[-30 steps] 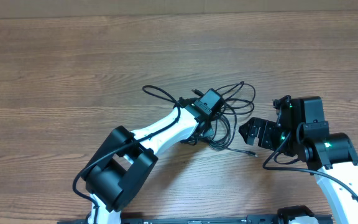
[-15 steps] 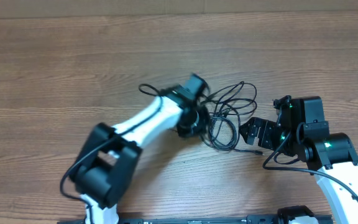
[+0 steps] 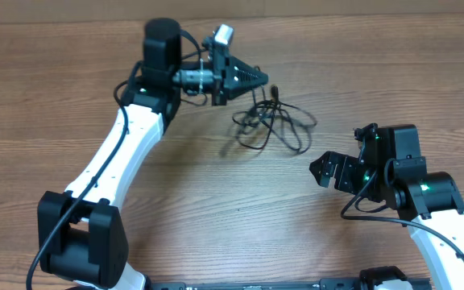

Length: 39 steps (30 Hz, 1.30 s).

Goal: Untangle cables

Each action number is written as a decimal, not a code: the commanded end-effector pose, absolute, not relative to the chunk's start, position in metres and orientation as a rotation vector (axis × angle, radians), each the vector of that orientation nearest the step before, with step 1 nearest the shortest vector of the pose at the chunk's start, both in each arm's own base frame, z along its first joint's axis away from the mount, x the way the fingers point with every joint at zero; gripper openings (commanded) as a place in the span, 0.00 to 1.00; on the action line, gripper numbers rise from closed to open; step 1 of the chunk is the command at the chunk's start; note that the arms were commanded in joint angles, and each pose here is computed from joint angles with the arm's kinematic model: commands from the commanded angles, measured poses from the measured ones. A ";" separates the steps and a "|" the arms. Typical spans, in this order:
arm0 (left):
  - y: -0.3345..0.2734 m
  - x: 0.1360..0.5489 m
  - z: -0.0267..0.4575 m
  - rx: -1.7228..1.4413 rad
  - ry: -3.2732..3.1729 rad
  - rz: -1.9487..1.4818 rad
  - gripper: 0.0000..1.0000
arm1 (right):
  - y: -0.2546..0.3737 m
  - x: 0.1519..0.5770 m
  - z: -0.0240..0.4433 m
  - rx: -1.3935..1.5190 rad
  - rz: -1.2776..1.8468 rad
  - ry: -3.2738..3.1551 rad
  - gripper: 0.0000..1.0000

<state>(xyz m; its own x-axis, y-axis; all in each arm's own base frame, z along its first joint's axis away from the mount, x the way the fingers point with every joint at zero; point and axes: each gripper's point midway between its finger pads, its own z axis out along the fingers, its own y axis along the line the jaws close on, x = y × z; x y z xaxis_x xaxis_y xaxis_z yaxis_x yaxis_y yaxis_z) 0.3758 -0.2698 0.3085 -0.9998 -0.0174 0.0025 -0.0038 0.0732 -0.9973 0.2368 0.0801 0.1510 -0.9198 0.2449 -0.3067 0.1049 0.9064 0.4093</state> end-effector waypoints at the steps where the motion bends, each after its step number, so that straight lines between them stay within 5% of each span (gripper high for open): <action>1: -0.255 0.369 0.341 -0.117 2.318 -2.275 0.04 | 0.079 0.237 0.153 0.257 0.542 2.705 1.00; 16: -0.205 0.428 0.351 -0.657 2.143 -2.246 0.09 | 0.079 0.237 0.153 0.256 0.542 2.704 1.00; 21: -0.149 0.485 0.320 -0.822 1.954 -1.855 0.95 | 0.079 0.237 0.153 0.257 0.543 2.704 1.00; 22: -0.139 0.490 0.307 -0.862 1.962 -1.771 1.00 | 0.079 0.237 0.153 0.256 0.542 2.704 1.00; 32: -0.048 0.440 0.152 -1.451 2.308 -0.833 1.00 | 0.078 0.236 0.152 0.258 0.541 2.710 1.00; 39: -0.075 0.424 0.152 -0.901 2.556 -0.863 1.00 | 0.079 0.237 0.153 0.257 0.542 2.704 1.00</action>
<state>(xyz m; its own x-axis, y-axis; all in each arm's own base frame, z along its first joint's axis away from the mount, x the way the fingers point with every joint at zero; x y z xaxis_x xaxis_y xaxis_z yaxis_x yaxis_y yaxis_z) 0.4268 -0.0597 0.1395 -0.5513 -0.8293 0.0911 -0.7028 0.4028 -0.5864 0.2355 0.0799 0.1503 -0.9215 0.2454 -0.3011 0.1082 0.9066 0.4079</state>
